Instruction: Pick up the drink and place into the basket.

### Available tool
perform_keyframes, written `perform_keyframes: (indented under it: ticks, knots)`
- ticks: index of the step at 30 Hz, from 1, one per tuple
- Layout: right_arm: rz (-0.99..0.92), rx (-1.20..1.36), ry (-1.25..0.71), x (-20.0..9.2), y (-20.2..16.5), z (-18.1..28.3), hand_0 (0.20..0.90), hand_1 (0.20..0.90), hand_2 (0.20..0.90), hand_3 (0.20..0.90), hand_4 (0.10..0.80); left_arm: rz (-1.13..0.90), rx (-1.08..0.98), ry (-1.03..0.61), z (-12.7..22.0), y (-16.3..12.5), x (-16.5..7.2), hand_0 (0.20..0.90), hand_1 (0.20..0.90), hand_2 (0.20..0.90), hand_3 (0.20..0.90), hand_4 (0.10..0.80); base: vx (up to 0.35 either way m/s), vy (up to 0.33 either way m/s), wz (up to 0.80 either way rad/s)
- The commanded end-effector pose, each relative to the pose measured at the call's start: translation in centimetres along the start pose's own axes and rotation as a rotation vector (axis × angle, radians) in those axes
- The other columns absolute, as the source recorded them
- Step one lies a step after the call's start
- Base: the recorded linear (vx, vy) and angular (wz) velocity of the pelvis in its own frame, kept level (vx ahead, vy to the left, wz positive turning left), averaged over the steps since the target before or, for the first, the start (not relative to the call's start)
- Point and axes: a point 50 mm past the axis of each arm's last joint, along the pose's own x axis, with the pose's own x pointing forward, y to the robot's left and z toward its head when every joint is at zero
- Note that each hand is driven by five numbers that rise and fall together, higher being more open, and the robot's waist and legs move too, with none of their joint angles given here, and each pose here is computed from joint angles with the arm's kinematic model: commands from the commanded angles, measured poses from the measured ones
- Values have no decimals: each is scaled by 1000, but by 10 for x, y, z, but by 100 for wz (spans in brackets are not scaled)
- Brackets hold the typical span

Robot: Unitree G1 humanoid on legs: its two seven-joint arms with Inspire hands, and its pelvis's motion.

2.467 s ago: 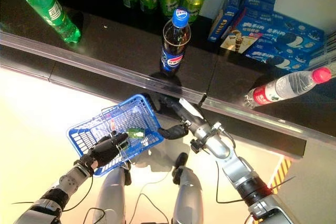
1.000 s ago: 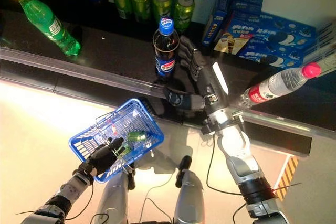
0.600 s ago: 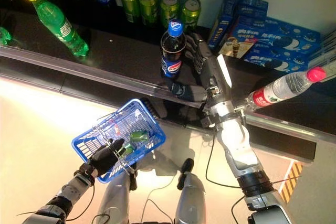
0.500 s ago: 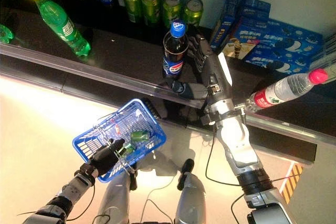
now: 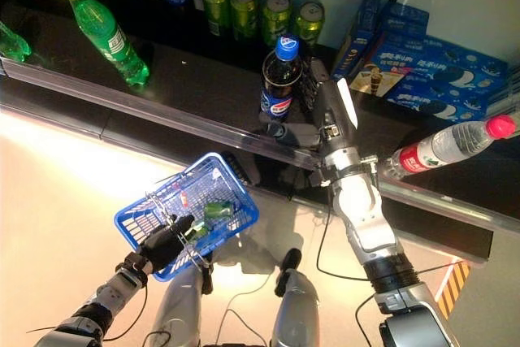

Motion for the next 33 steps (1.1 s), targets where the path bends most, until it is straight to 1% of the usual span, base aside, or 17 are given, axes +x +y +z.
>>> perform_keyframes:
  ticks: [1,21,32,33]
  knots:
    - [-25,0,-204,27,-2,37,900,900,900,900,800,-42,-22,143,-36,14,-24,300,300,300,200,100,0,0,0]
    - [2,-62,-81,56,-6,24,900,900,900,900,800,-58,23,207,-39,10,-20,300,300,300,200,100,-1,-2,3]
    - [5,5,-25,71,-3,20,900,900,900,900,800,-67,38,243,-45,7,-18,300,300,300,200,100,0,0,0]
    - [3,21,-19,72,-3,19,747,747,747,722,622,-68,39,246,-45,7,-18,300,300,300,200,100,0,0,0]
